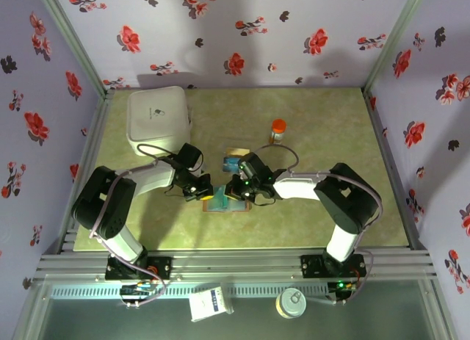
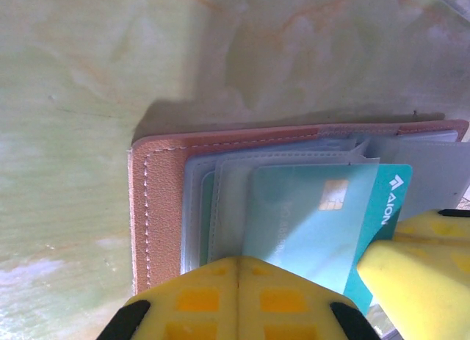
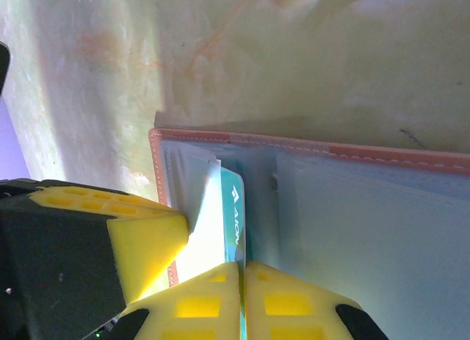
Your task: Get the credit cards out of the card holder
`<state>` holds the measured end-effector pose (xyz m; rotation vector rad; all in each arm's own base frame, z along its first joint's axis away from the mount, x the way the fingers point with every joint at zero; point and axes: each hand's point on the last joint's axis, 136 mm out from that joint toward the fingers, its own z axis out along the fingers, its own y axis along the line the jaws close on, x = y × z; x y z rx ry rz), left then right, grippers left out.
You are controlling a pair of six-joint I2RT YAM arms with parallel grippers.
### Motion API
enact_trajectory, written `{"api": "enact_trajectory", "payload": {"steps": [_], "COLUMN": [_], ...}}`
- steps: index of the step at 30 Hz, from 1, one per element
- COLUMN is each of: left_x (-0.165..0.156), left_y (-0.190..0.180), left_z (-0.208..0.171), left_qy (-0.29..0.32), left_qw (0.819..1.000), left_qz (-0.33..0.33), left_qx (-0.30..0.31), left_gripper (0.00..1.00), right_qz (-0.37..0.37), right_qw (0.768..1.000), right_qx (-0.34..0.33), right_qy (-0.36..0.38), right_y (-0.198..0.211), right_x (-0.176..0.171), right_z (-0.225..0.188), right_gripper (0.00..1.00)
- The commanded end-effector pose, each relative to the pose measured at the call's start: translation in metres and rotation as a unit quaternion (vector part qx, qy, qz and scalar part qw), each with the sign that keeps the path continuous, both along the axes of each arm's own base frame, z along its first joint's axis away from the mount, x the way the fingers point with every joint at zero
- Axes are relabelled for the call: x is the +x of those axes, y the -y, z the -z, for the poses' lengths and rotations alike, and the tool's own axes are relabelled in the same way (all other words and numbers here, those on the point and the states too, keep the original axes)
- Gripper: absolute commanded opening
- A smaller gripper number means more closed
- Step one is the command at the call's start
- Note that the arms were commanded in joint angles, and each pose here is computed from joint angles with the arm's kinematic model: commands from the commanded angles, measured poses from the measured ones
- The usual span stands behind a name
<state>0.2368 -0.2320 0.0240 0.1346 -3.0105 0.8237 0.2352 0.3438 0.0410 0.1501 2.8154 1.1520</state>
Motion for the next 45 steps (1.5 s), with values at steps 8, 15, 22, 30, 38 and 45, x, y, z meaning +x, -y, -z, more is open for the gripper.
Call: {"api": "enact_trajectory", "payload": {"steps": [8,15,22,30,38,45], "left_x": [-0.009,-0.003,0.002,0.007,0.01,0.011], "left_y": [-0.009,-0.005,0.0,0.001,-0.009,-0.023], "left_z": [0.007,-0.005,-0.021,-0.031,-0.047,-0.051], "left_qy": [-0.016,-0.004,0.011,0.028,0.062,0.08], "left_qw": [0.999,1.0,1.0,1.0,0.998,0.996], "left_qz": [0.006,0.004,0.003,0.001,-0.01,-0.034], "left_qx": [0.03,0.015,0.001,-0.003,-0.004,-0.001], "left_gripper": [0.0,0.0,0.0,0.01,0.03,0.03], "right_qz": [-0.01,-0.056,-0.137,-0.288,-0.439,-0.518], "right_qw": [0.997,0.989,0.967,0.902,0.821,0.761], "right_qx": [-0.074,-0.114,-0.151,-0.194,-0.201,-0.201], "right_qy": [0.031,0.074,0.151,0.258,0.304,0.335], "right_y": [0.038,0.049,0.051,0.05,0.048,0.044], "right_x": [0.0,0.004,0.015,0.027,0.037,0.058], "right_z": [-0.012,-0.035,-0.065,-0.087,-0.097,-0.105], "right_gripper": [0.05,0.03,0.0,0.0,0.0,0.0]}}
